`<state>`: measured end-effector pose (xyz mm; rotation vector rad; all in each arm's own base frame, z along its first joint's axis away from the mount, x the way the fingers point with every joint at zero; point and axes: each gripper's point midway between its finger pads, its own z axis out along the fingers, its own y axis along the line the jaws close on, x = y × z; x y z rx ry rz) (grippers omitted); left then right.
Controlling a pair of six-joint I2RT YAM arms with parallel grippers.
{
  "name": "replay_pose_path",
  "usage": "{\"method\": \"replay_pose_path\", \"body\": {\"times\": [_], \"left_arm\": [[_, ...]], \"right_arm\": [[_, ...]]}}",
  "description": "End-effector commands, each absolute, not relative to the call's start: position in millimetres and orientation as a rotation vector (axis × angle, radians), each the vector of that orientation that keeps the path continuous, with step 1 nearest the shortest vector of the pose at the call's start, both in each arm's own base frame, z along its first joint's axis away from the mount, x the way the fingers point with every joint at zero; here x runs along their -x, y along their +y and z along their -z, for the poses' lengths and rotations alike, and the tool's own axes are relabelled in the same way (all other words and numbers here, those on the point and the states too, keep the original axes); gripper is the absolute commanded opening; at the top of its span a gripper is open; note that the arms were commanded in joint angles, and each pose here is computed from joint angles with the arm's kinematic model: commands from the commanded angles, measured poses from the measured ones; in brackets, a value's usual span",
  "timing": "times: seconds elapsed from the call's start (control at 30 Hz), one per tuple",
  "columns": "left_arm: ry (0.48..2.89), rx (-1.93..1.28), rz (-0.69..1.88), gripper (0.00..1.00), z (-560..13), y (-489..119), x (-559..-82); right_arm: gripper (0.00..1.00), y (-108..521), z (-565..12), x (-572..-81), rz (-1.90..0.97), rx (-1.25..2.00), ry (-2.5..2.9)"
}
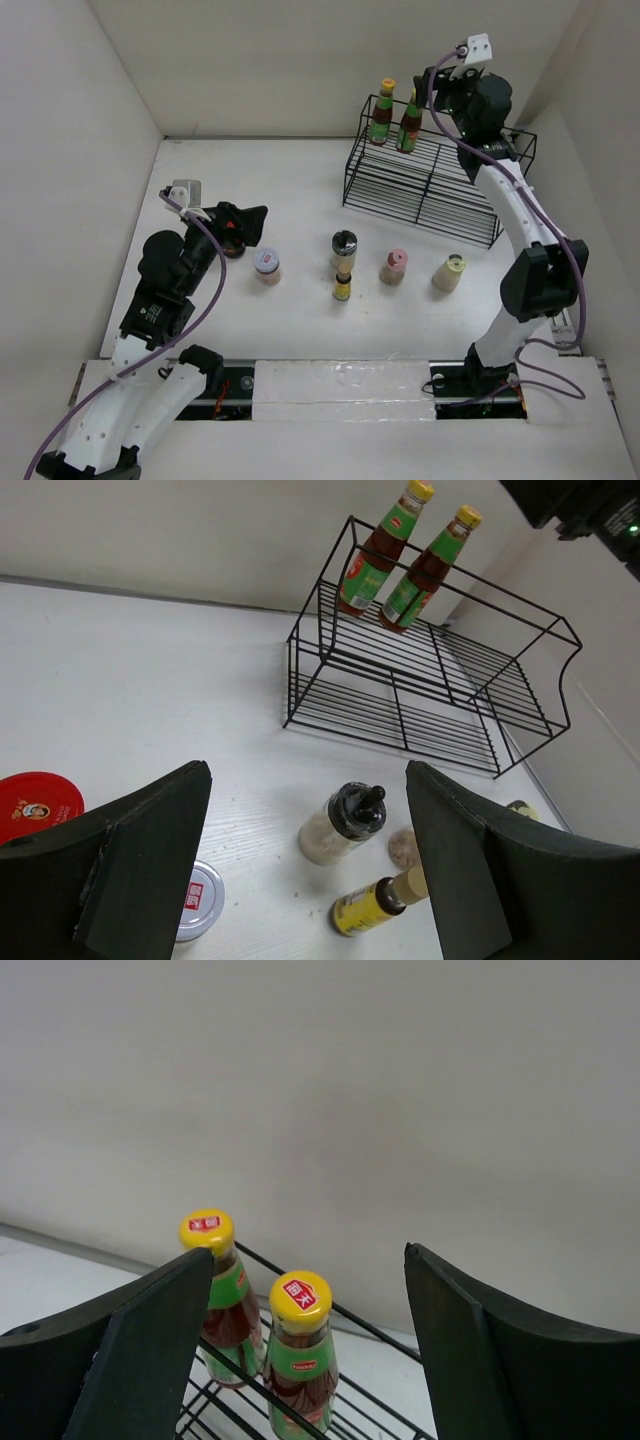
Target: Organize the condiment bottles
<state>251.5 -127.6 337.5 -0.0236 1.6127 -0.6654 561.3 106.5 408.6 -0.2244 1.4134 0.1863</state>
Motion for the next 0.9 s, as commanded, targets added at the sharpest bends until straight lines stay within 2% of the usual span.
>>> {"method": "replay_pose_path", "body": {"times": [0.0,0.1,0.17,0.27,0.3,0.33,0.4,0.5,0.6,0.63,0.67,0.73,0.77,0.87], "left_arm": [[1.539,0.034,0.671,0.75,-357,-124,-249],[1.558,0.071,0.660,0.75,-352,-120,-251],[1.553,0.102,0.631,0.75,-352,-114,-254],[1.531,0.169,0.612,0.76,-356,-103,-252],[1.533,0.222,0.606,0.76,-355,-98,-254],[1.520,0.251,0.605,0.80,-357,-94,-253],[1.511,0.296,0.579,0.81,-357,-86,-252],[1.470,0.366,0.555,0.85,-363,-72,-248],[1.419,0.451,0.499,0.88,-368,-50,-239],[1.396,0.508,0.468,0.92,-369,-38,-236],[1.379,0.527,0.455,0.94,-368,-32,-233],[1.364,0.563,0.437,0.96,-368,-25,-231],[1.366,0.578,0.416,0.98,-366,-21,-231],[1.346,0.616,0.412,0.99,-367,-14,-227]], "right_arm": [[0.83,105,-473,-527,-0.165,0.220,1.250],[0.83,115,-482,-512,-0.173,0.231,1.230],[0.76,129,-483,-501,-0.216,0.283,1.221],[0.47,154,-480,-477,-0.284,0.352,1.217],[0.27,175,-474,-467,-0.335,0.403,1.218],[0.22,188,-467,-462,-0.365,0.432,1.223],[0.16,230,-452,-444,-0.448,0.532,1.236],[0.16,270,-413,-435,-0.521,0.618,1.294],[0.25,326,-374,-416,-0.649,0.754,1.324],[0.30,340,-365,-409,-0.682,0.788,1.328],[0.42,360,-356,-397,-0.723,0.829,1.330],[0.55,386,-331,-390,-0.774,0.887,1.356],[0.67,404,-321,-375,-0.818,0.934,1.355],[0.82,438,-292,-364,-0.864,1.009,1.377]]}}
